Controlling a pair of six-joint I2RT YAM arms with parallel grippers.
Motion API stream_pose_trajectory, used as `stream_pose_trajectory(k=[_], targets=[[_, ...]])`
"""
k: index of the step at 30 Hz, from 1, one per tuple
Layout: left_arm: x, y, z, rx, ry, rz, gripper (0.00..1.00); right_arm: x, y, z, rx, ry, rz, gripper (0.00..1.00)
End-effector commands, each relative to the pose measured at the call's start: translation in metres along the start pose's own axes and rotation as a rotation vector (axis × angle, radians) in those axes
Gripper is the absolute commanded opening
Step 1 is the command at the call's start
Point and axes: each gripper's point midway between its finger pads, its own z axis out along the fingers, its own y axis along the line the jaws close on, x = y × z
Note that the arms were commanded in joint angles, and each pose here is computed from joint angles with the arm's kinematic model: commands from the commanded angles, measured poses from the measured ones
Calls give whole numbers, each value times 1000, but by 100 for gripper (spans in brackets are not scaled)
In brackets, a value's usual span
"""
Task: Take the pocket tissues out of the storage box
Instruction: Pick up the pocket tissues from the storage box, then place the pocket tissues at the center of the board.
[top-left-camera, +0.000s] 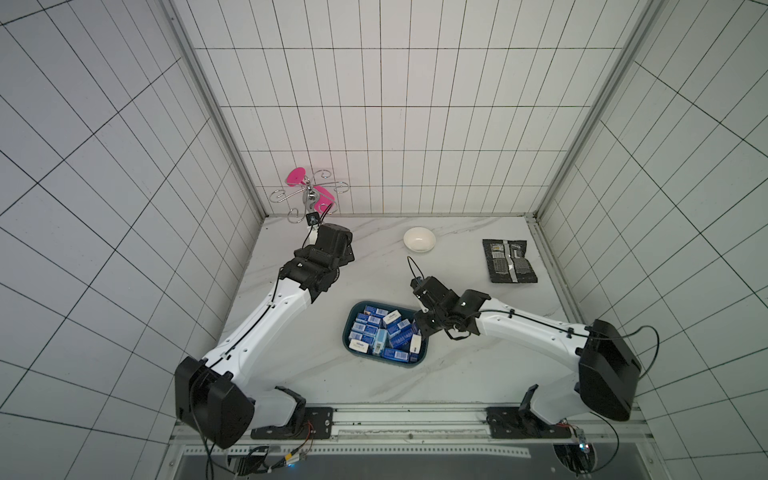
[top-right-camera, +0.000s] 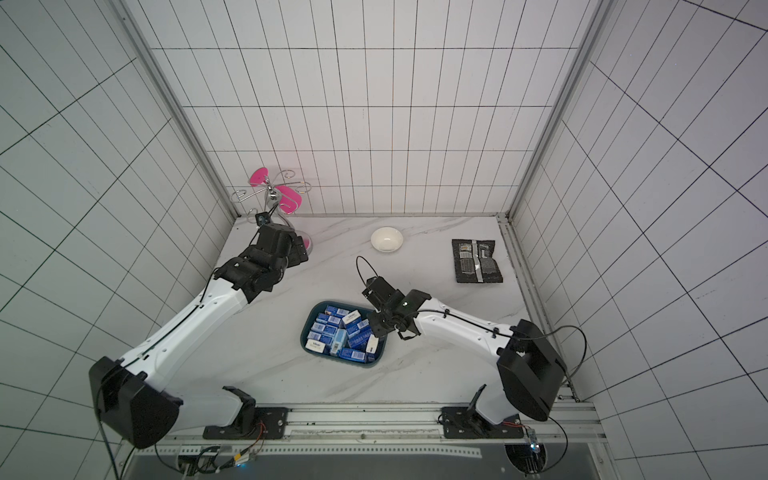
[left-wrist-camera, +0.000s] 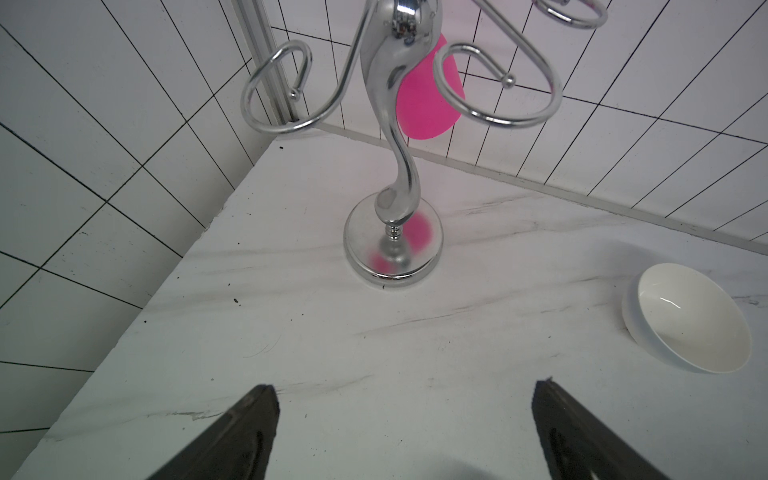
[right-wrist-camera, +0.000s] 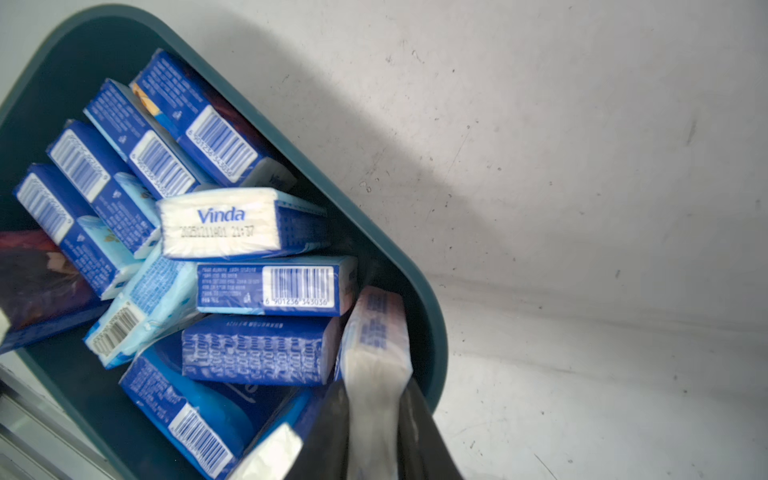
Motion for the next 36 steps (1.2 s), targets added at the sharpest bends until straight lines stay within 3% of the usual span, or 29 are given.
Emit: stream_pose_trajectory(k=[1, 9, 15, 20, 29, 36], targets=[[-4, 1, -1, -6, -19, -1, 99, -26, 2, -30, 5, -87, -13, 21], [-3, 3, -1, -15, -26, -4, 99, -59, -25, -53, 46, -190, 27, 18], [-7, 7, -4, -25, -46, -1, 99, -92, -52, -71, 8, -381, 137, 17], [-5, 2, -2, -9, -37, -16, 99, -111, -69, -49, 16, -483, 251, 18], [-4, -2, -3, 8, -37, -6, 98, -118, -116, -8, 167, -704, 565, 17], [-7, -1, -5, 1, -51, 3, 99, -102, -114, 22, 229, -666, 639, 17]])
